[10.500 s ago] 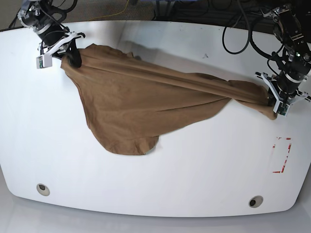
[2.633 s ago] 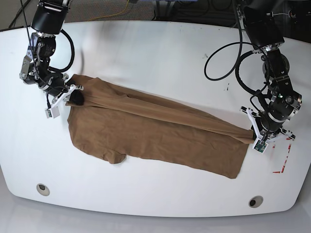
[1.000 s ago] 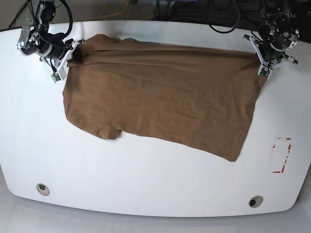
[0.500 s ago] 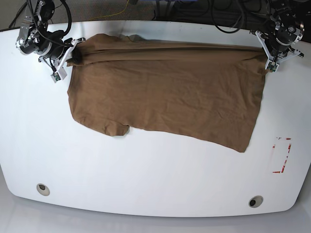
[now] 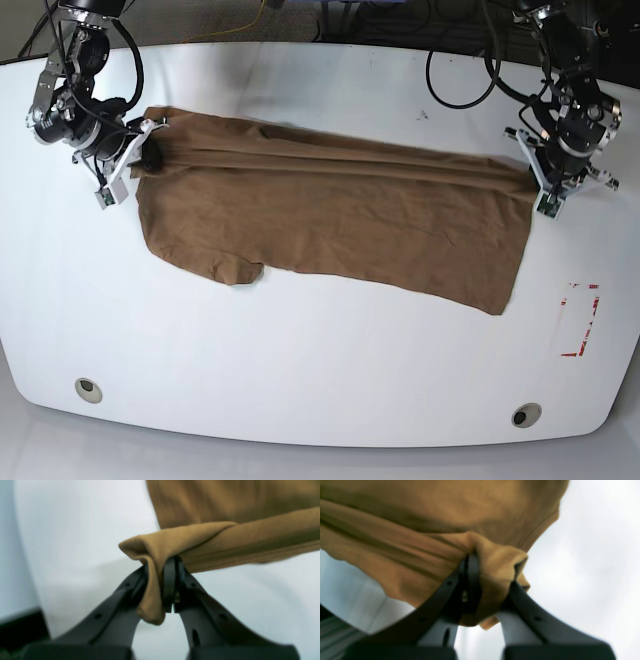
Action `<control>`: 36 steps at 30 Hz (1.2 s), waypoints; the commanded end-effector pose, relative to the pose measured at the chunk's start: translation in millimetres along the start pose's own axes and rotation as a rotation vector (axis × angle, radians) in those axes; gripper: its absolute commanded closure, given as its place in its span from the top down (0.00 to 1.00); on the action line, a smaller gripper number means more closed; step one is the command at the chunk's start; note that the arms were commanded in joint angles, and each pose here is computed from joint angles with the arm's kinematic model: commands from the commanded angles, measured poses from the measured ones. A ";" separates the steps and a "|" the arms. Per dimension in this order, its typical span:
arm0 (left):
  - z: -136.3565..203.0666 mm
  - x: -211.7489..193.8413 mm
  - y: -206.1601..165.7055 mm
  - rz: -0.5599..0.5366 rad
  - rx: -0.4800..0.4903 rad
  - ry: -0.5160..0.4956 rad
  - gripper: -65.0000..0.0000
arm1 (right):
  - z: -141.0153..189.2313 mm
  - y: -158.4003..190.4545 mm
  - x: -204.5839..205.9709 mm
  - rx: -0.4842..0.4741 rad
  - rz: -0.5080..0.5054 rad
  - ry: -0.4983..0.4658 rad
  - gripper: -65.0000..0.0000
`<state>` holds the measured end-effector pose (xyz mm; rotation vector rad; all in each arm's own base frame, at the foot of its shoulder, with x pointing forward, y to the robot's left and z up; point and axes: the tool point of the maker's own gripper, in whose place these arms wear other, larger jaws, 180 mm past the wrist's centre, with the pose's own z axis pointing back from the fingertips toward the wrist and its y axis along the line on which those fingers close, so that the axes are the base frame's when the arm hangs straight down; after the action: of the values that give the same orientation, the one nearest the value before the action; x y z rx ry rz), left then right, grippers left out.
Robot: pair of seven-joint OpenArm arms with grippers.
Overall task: Layout the t-shirt on the table in an organized manner, then fold the t-shirt properly
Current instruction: 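Fold the held shirt edge with both grippers over the shirt body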
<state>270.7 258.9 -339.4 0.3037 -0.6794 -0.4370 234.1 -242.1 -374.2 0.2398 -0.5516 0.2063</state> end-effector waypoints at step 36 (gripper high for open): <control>-54.1 56.9 16.6 -0.150 -0.006 0.013 0.04 | -18.7 -9.4 8.3 -0.027 -0.062 -0.011 0.03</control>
<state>350.9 237.4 -351.3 0.2991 -0.6454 -0.5840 249.1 -235.9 -395.5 0.2626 -0.5312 0.1255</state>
